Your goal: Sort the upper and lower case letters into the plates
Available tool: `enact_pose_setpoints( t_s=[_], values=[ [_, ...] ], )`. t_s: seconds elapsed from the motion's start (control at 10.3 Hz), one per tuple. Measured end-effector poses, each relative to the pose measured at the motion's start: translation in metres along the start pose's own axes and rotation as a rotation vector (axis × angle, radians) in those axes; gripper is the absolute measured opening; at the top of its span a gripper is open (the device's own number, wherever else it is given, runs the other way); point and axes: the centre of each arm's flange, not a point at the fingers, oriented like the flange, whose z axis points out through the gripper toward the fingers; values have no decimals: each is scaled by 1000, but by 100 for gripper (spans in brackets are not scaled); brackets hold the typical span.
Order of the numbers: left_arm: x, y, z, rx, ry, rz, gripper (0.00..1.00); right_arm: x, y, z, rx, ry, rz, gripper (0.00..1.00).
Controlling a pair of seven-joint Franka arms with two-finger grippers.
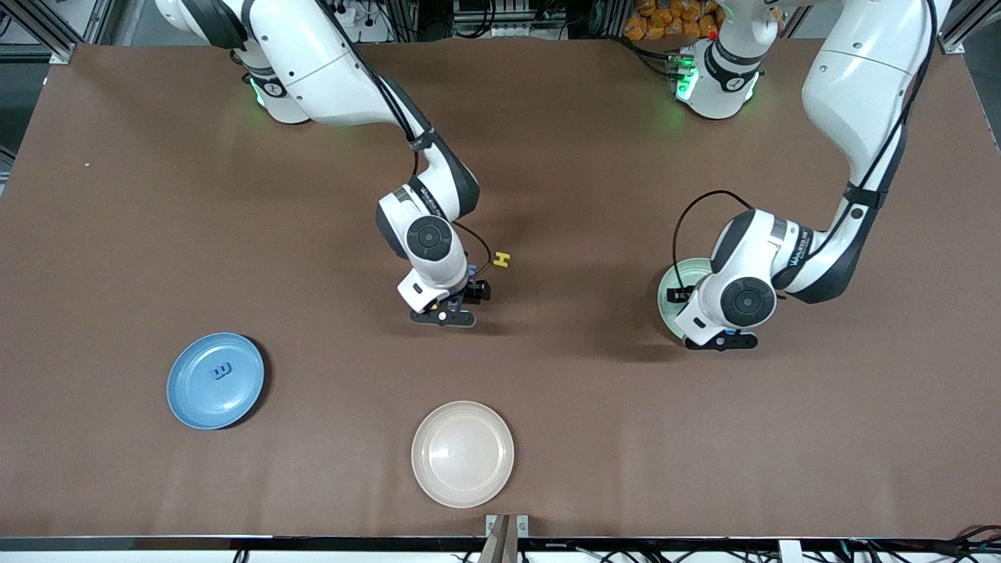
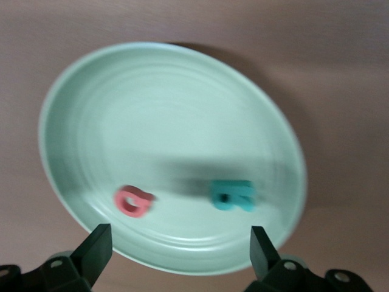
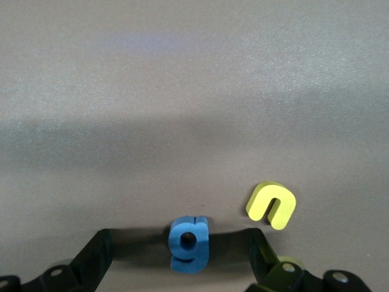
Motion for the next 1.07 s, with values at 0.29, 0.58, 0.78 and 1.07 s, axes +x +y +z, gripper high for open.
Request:
enact_pose_setpoints(
  t_s=[0.29,0.58,0.78,1.07],
  values=[
    [-30,91,-29,-158,-4,-182,100,2,2,0,0,1,3,100],
    [-53,171,-41,-327,16,-361,100,1,1,0,0,0,1,100],
    [-46,173,-36,-356,-1,-474,100,0,-1,-4,5,4,0,86],
    [-47,188,-36,-382,-4,-568,100,1,-2,-13,7,5,-1,41]
  ],
)
